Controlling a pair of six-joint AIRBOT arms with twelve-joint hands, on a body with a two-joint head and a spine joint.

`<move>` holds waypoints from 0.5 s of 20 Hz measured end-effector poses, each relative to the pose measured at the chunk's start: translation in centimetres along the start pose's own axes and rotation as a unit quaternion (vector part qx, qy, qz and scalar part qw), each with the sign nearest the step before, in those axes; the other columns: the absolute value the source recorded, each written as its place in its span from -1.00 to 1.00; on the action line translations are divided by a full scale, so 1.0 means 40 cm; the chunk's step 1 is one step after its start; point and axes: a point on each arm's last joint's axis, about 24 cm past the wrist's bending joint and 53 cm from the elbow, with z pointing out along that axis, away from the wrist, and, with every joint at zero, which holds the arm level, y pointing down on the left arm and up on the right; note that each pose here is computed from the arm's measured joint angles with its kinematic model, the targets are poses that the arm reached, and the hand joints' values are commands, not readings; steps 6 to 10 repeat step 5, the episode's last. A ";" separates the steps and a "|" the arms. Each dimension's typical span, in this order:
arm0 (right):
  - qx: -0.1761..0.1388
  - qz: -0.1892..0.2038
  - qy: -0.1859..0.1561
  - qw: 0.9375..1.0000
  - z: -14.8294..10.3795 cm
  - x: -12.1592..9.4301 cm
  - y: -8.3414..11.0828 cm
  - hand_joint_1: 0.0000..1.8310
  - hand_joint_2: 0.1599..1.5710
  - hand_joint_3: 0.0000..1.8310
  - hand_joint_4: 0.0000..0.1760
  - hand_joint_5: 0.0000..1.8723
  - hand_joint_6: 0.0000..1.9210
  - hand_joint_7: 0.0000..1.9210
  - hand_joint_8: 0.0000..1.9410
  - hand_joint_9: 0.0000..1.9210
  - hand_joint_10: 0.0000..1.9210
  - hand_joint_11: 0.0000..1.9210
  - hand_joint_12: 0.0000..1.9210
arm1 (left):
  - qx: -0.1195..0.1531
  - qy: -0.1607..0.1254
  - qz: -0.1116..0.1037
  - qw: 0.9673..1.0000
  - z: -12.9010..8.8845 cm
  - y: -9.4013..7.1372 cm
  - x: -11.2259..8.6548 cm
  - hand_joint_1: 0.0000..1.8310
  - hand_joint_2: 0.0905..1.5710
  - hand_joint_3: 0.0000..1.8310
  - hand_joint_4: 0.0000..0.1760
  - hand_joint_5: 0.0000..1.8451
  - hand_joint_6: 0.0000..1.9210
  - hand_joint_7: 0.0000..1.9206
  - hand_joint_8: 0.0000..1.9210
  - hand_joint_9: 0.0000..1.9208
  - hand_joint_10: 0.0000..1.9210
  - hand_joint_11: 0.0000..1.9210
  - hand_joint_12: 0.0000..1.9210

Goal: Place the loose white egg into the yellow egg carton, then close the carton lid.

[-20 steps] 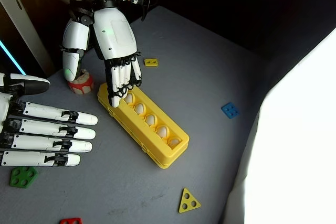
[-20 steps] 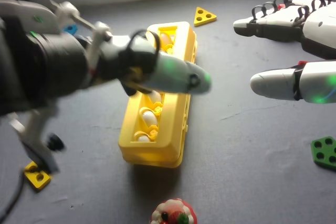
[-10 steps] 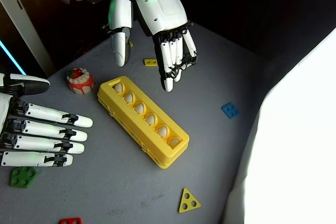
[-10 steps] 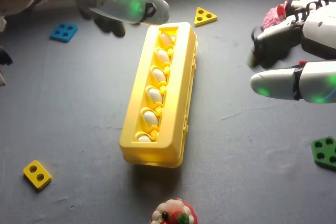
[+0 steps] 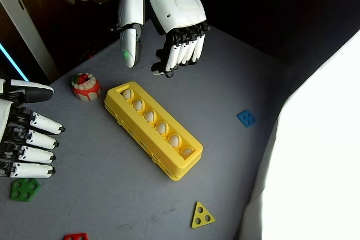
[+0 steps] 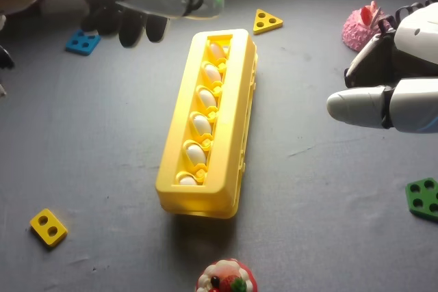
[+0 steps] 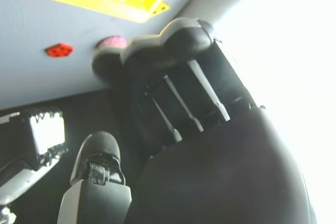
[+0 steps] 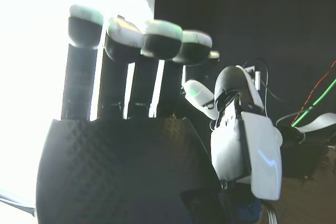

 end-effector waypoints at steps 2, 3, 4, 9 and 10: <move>-0.001 -0.002 -0.001 1.000 0.000 -0.002 0.001 -0.93 0.58 -1.00 -1.00 0.07 0.84 0.25 0.72 0.21 1.00 0.10 1.00 | -0.002 -0.003 0.004 1.000 0.007 0.011 -0.006 -1.00 0.56 -1.00 -1.00 0.09 0.21 0.22 0.47 0.14 0.81 -0.02 1.00; -0.001 -0.006 -0.002 1.000 0.000 -0.002 0.002 -0.94 0.58 -1.00 -1.00 0.06 0.85 0.23 0.73 0.21 1.00 0.08 1.00 | -0.004 -0.004 0.005 1.000 0.010 0.018 -0.008 -1.00 0.56 -1.00 -1.00 0.09 0.23 0.23 0.45 0.15 0.82 0.00 1.00; -0.001 -0.008 -0.002 1.000 0.000 -0.003 0.002 -0.92 0.57 -1.00 -1.00 0.06 0.85 0.23 0.73 0.21 1.00 0.08 1.00 | -0.005 -0.002 0.005 1.000 0.011 0.019 -0.005 -1.00 0.57 -1.00 -1.00 0.09 0.30 0.22 0.47 0.14 0.84 0.00 1.00; -0.001 -0.014 -0.003 1.000 0.000 -0.003 0.001 -0.93 0.57 -1.00 -1.00 0.06 0.88 0.23 0.73 0.21 1.00 0.08 1.00 | -0.006 -0.001 0.005 1.000 0.012 0.023 -0.003 -1.00 0.57 -1.00 -1.00 0.06 0.32 0.21 0.50 0.13 0.86 -0.01 1.00; -0.001 -0.014 -0.003 1.000 0.000 -0.003 0.001 -0.93 0.57 -1.00 -1.00 0.06 0.88 0.23 0.73 0.21 1.00 0.08 1.00 | -0.006 -0.001 0.005 1.000 0.012 0.023 -0.003 -1.00 0.57 -1.00 -1.00 0.06 0.32 0.21 0.50 0.13 0.86 -0.01 1.00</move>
